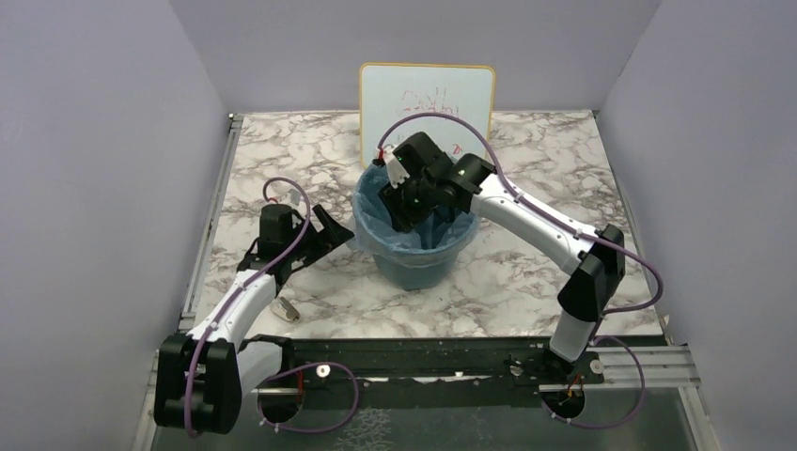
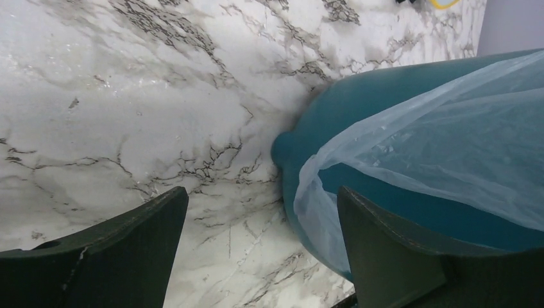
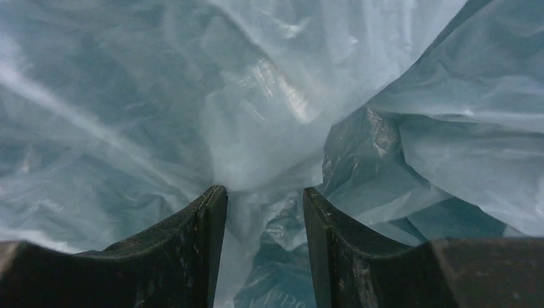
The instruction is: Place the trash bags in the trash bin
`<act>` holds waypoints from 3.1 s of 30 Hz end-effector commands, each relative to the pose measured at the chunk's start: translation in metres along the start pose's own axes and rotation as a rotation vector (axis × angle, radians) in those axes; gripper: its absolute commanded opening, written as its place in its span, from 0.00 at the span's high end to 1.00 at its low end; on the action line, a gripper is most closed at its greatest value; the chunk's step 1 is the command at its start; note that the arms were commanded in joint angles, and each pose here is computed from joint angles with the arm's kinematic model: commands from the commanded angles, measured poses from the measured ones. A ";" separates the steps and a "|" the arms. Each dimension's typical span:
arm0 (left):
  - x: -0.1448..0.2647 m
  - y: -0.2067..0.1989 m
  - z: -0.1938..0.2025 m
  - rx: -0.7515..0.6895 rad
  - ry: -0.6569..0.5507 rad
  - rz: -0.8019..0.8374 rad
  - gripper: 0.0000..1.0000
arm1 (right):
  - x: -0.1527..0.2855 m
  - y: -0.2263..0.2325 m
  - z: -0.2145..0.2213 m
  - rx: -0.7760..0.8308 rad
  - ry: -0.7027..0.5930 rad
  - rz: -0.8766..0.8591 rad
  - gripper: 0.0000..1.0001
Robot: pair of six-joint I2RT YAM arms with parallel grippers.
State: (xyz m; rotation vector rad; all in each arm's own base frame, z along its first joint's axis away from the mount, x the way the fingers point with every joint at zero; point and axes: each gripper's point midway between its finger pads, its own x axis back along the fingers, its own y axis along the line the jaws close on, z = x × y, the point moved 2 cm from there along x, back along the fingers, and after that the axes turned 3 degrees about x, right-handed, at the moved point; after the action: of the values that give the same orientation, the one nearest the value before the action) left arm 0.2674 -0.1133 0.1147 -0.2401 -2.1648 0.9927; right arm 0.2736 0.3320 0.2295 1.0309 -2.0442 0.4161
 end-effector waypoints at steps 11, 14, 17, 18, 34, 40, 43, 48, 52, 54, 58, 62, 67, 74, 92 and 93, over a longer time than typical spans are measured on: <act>-0.001 -0.030 -0.004 -0.035 0.073 0.133 0.16 | -0.065 -0.018 0.029 0.015 0.027 0.066 0.46; 0.000 -0.029 -0.006 -0.044 0.055 0.121 0.16 | -0.046 -0.026 0.015 0.025 -0.007 0.125 0.45; 0.000 -0.030 -0.011 -0.046 0.033 0.117 0.16 | -0.019 -0.030 -0.002 0.020 -0.073 0.168 0.44; 0.000 -0.032 -0.013 -0.045 0.026 0.118 0.16 | -0.011 -0.031 -0.005 0.023 -0.099 0.177 0.45; -0.012 -0.035 -0.015 -0.030 0.094 0.116 0.21 | 0.006 -0.043 0.008 0.105 -0.169 0.251 0.48; -0.013 -0.035 -0.017 -0.028 0.072 0.121 0.21 | -0.029 -0.037 0.018 0.100 -0.111 0.194 0.46; -0.014 -0.035 -0.017 -0.036 0.071 0.121 0.21 | -0.054 -0.021 0.033 0.139 -0.056 0.068 0.46; -0.015 -0.036 -0.020 -0.043 0.065 0.119 0.22 | -0.085 -0.022 0.062 0.144 0.006 0.049 0.49; -0.017 -0.037 -0.022 -0.041 0.058 0.127 0.22 | -0.101 -0.025 0.081 0.152 0.040 0.059 0.49; -0.017 -0.038 -0.022 -0.042 0.063 0.133 0.23 | -0.107 -0.026 0.088 0.149 0.067 0.060 0.49; -0.016 -0.037 -0.020 -0.038 0.067 0.134 0.24 | -0.112 -0.026 0.091 0.134 0.091 0.056 0.48; -0.014 -0.038 -0.020 -0.045 0.060 0.140 0.26 | -0.102 -0.027 0.085 0.123 0.079 0.073 0.46; -0.015 -0.040 -0.021 -0.045 0.054 0.149 0.28 | -0.059 -0.030 0.048 0.115 -0.031 0.127 0.42; -0.009 -0.049 -0.035 -0.090 -0.001 0.152 0.28 | -0.011 -0.032 0.011 0.186 -0.206 0.163 0.39; 0.003 -0.044 -0.020 -0.097 0.065 0.126 0.13 | 0.018 -0.044 -0.024 0.084 -0.290 0.269 0.35; 0.006 -0.047 -0.019 -0.105 0.066 0.143 0.10 | 0.018 -0.045 -0.024 0.084 -0.293 0.278 0.33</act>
State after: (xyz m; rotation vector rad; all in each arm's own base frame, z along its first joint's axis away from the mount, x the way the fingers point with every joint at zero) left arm 0.2854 -0.1301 0.1363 -0.4020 -2.1185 0.9496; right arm 0.3072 0.3088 0.2408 0.9491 -2.4100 0.5433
